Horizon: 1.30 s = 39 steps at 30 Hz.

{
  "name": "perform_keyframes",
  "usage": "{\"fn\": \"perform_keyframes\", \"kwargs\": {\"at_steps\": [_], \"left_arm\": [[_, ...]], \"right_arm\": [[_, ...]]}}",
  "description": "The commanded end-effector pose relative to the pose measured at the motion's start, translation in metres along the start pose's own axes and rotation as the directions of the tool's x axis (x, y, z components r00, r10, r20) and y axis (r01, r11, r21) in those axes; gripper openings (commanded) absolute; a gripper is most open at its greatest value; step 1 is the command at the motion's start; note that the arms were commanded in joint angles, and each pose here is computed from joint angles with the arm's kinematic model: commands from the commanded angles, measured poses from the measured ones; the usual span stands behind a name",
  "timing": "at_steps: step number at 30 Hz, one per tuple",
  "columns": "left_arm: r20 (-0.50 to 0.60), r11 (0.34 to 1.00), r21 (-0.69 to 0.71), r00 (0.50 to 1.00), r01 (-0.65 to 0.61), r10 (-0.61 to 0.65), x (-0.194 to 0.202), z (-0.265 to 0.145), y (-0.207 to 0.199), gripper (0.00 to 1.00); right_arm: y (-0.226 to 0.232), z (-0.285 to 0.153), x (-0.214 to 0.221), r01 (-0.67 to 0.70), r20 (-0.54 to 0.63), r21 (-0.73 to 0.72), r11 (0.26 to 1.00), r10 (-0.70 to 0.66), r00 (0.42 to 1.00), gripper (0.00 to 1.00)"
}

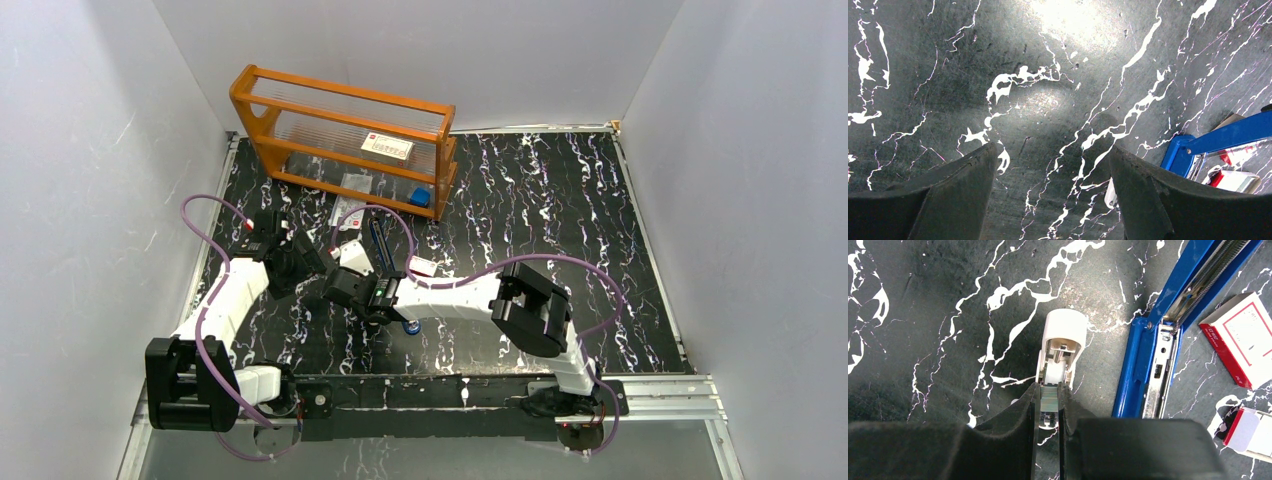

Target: Load the staples into the stapler

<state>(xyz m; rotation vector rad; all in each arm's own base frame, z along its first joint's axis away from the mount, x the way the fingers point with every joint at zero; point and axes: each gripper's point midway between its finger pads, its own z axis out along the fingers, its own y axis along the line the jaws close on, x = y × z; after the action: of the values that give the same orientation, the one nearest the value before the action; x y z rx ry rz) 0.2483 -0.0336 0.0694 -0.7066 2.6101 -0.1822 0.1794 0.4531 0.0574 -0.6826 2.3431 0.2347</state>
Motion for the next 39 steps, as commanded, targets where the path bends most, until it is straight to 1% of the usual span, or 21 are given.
{"fn": "perform_keyframes", "kwargs": {"at_steps": [1, 13, 33, 39], "left_arm": [[0.002, 1.0, 0.0, 1.0, -0.005, 0.005, -0.001, -0.002, 0.001, 0.79], [-0.001, 1.0, -0.003, 1.0, -0.005, 0.005, -0.001, -0.002, 0.001, 0.79], [-0.001, 1.0, -0.003, 1.0, -0.005, 0.005, 0.0, -0.002, 0.002, 0.78], [0.0, 1.0, -0.003, 1.0, -0.005, 0.005, -0.001, -0.002, 0.002, 0.78]], "right_arm": [[0.001, 0.003, -0.002, -0.017, 0.016, 0.008, 1.0, 0.016, 1.0, 0.19], [0.0, 0.007, 0.002, -0.014, 0.007, 0.016, 1.0, 0.014, 1.0, 0.19], [-0.01, 0.001, 0.006, -0.084, 0.016, 0.046, 0.995, 0.083, 0.996, 0.19], [-0.011, 0.0, 0.009, -0.074, 0.004, 0.053, 0.996, 0.073, 0.997, 0.21]]}}
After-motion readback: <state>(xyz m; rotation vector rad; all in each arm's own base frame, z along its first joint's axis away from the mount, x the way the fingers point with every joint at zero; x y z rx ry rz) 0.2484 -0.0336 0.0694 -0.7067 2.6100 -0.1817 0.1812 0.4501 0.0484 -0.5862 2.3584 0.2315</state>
